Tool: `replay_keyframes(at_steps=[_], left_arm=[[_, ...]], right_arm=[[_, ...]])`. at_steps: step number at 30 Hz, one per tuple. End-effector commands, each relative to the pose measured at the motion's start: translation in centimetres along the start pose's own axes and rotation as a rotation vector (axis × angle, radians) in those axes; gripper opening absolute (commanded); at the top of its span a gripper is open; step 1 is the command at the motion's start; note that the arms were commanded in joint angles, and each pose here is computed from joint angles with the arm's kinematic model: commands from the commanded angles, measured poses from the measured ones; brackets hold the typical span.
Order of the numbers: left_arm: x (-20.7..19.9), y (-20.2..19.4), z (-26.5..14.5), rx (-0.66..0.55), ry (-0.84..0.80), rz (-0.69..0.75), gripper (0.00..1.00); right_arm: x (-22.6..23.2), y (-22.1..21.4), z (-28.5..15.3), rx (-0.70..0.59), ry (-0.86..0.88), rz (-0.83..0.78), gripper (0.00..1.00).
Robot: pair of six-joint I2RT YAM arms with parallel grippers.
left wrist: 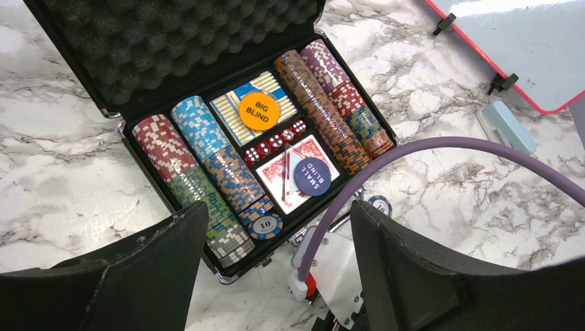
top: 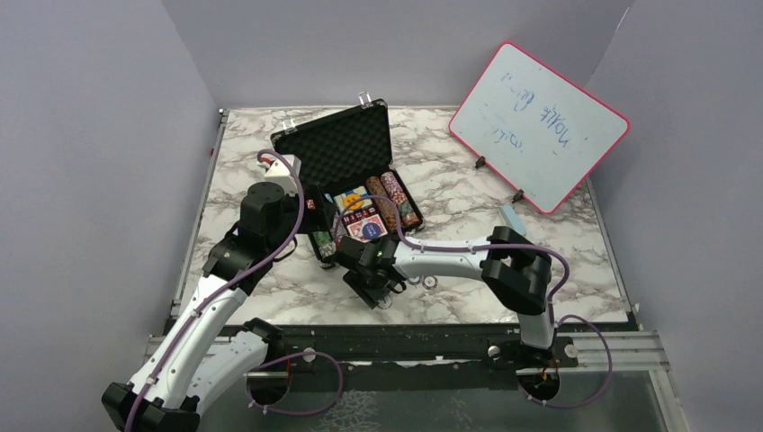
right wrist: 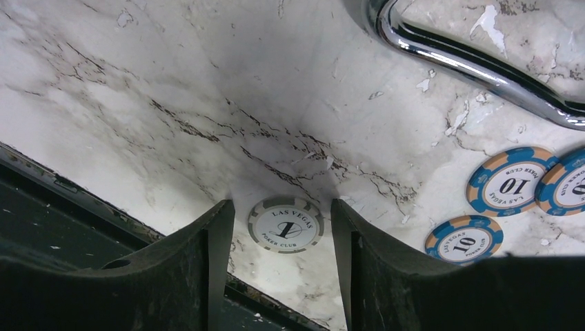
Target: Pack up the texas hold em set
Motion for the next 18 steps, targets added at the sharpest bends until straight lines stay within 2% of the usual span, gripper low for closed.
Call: replay_keyframes(at_steps=[1, 7, 18], left_arm=[[0.0, -0.3, -0.2, 0.009, -0.013, -0.004, 0.78], [0.0, -0.3, -0.1, 0.016, -0.01, -0.003, 0.78], [0.0, -0.5, 0.0, 0.024, -0.009, -0.006, 0.78]], right_arm=[[-0.2, -5.2, 1.7, 0.227, -0.051, -0.042, 0.56], [-0.3, -5.4, 1.1, 0.236, -0.065, -0.046, 0.51], [0.1, -4.9, 3.6, 0.223, -0.054, -0.049, 0.53]])
Point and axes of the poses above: each gripper's point midway between its finger pads, its own z axis out along the fingers, its own x axis along the line the jaws close on, y = z × x, the point moved 7 cm from there along -z, back along the fingers, and after that the axes turned 7 degrees about -z, right-handed, at the moved point
